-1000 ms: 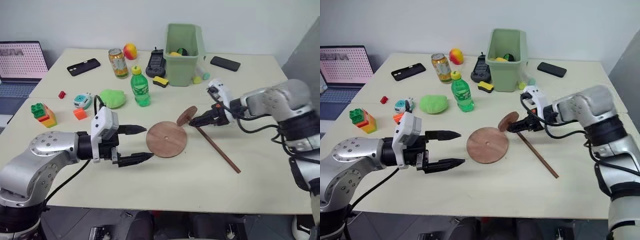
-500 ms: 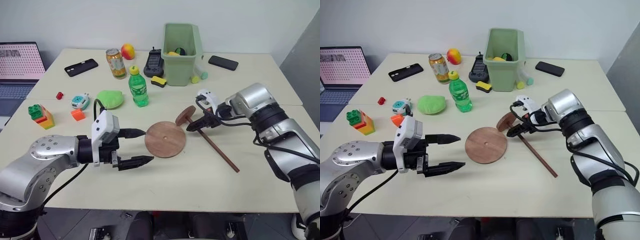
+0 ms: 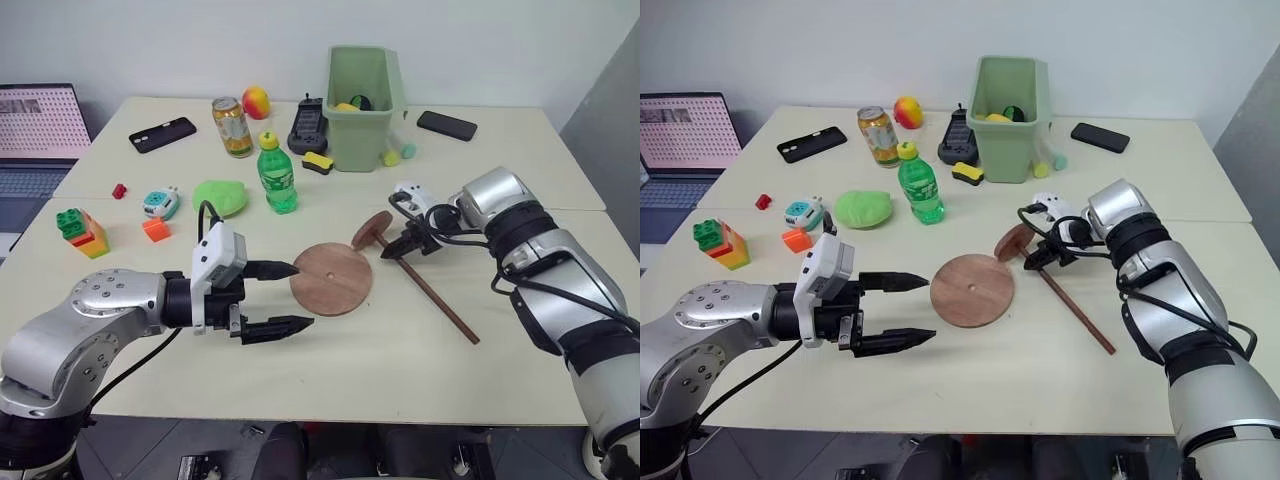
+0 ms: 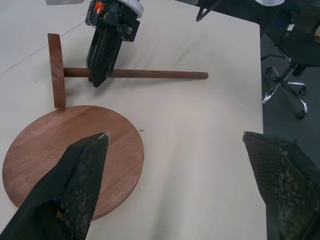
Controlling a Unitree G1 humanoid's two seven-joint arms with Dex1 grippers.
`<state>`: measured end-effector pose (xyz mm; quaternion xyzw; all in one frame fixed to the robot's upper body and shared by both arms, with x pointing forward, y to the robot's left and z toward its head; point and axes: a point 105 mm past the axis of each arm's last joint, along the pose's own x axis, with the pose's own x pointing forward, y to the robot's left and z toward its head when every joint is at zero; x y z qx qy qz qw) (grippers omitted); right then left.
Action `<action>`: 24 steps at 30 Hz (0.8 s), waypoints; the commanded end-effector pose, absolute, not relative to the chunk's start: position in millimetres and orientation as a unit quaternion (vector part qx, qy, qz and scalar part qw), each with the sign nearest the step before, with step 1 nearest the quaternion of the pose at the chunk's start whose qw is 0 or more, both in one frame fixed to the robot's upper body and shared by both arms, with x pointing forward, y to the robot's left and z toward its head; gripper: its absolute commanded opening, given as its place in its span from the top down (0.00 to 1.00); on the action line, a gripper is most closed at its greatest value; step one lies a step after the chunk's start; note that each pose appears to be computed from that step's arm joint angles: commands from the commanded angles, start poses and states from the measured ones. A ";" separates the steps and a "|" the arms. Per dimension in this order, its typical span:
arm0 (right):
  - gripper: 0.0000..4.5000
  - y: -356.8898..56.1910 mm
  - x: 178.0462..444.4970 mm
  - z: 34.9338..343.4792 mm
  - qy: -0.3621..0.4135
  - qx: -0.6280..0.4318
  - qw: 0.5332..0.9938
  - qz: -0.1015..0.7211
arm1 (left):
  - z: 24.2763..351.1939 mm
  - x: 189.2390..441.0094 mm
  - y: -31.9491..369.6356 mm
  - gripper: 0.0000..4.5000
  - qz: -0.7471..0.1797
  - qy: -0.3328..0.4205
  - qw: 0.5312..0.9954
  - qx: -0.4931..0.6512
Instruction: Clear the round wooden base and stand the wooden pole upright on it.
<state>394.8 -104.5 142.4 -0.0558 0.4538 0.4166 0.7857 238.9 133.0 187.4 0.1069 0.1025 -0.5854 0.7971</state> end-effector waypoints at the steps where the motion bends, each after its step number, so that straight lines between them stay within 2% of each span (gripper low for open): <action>1: 0.93 -106.9 402.3 161.1 0.426 -0.056 0.800 0.418 | 190.5 237.4 123.9 0.00 -0.600 0.086 0.788 0.108; 4: 0.95 -111.3 404.9 170.8 0.418 -0.037 0.810 0.411 | 191.9 238.1 120.8 0.00 -0.606 0.078 0.784 0.110; 8: 0.95 -97.7 409.9 227.0 0.328 0.029 0.832 0.446 | 190.6 239.3 120.6 0.00 -0.593 0.050 0.798 0.092; 11: 0.95 -81.3 398.6 285.2 0.205 0.067 0.831 0.513 | 182.2 241.7 121.7 0.00 -0.538 0.019 0.836 0.108; 14: 0.95 -70.1 386.7 316.5 0.098 0.111 0.840 0.523 | 180.3 236.6 125.4 0.00 -0.504 0.025 0.861 0.062; 16: 0.95 -61.4 371.3 322.5 0.041 0.141 0.838 0.526 | 177.9 229.7 125.3 0.00 -0.490 0.024 0.870 0.044; 20: 0.95 -41.4 333.0 314.9 -0.104 0.098 0.842 0.521 | 175.7 217.6 133.0 0.00 -0.445 0.013 0.895 0.028; 24: 0.95 -32.4 321.7 305.1 -0.156 0.111 0.850 0.490 | 163.1 200.2 146.3 0.00 -0.413 0.034 0.909 0.032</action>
